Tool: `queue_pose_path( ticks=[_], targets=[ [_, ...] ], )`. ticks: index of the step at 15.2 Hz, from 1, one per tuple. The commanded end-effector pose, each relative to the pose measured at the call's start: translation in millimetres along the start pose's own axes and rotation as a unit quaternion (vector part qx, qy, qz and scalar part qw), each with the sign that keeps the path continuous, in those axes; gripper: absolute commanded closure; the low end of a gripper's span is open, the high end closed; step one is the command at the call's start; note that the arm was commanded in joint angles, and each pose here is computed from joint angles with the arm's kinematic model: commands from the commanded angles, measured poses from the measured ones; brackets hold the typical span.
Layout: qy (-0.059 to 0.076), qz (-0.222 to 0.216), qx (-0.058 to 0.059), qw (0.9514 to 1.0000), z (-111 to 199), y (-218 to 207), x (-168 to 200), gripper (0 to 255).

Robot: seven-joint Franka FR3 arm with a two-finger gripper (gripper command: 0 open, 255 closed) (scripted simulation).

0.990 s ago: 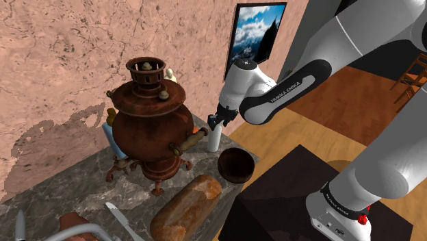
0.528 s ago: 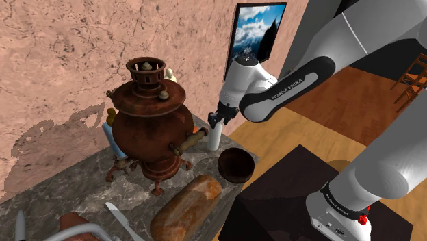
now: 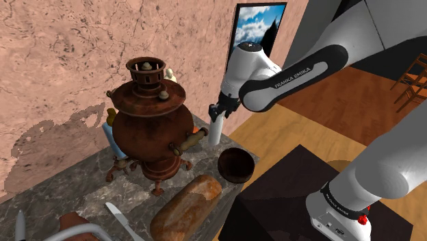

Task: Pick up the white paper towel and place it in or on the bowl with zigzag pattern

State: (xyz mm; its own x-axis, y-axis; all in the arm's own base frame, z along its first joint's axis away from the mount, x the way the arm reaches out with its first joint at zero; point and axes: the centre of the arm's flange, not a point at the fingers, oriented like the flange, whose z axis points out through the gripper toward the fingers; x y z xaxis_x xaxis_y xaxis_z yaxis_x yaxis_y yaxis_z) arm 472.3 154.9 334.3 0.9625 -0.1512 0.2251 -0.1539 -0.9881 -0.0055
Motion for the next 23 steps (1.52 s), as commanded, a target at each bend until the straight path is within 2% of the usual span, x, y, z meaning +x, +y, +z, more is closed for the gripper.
queue_pose_path(
  ticks=[1, 18, 23],
  targets=[
    [0.000, 0.000, 0.000, 1.0000, -10.9, 0.2, 1.7, 255],
    [0.000, 0.000, 0.000, 1.0000, -96.6, -0.3, 21.5, 255],
    [0.000, 0.000, 0.000, 1.0000, -136.7, 11.3, -29.7, 255]
  ],
)
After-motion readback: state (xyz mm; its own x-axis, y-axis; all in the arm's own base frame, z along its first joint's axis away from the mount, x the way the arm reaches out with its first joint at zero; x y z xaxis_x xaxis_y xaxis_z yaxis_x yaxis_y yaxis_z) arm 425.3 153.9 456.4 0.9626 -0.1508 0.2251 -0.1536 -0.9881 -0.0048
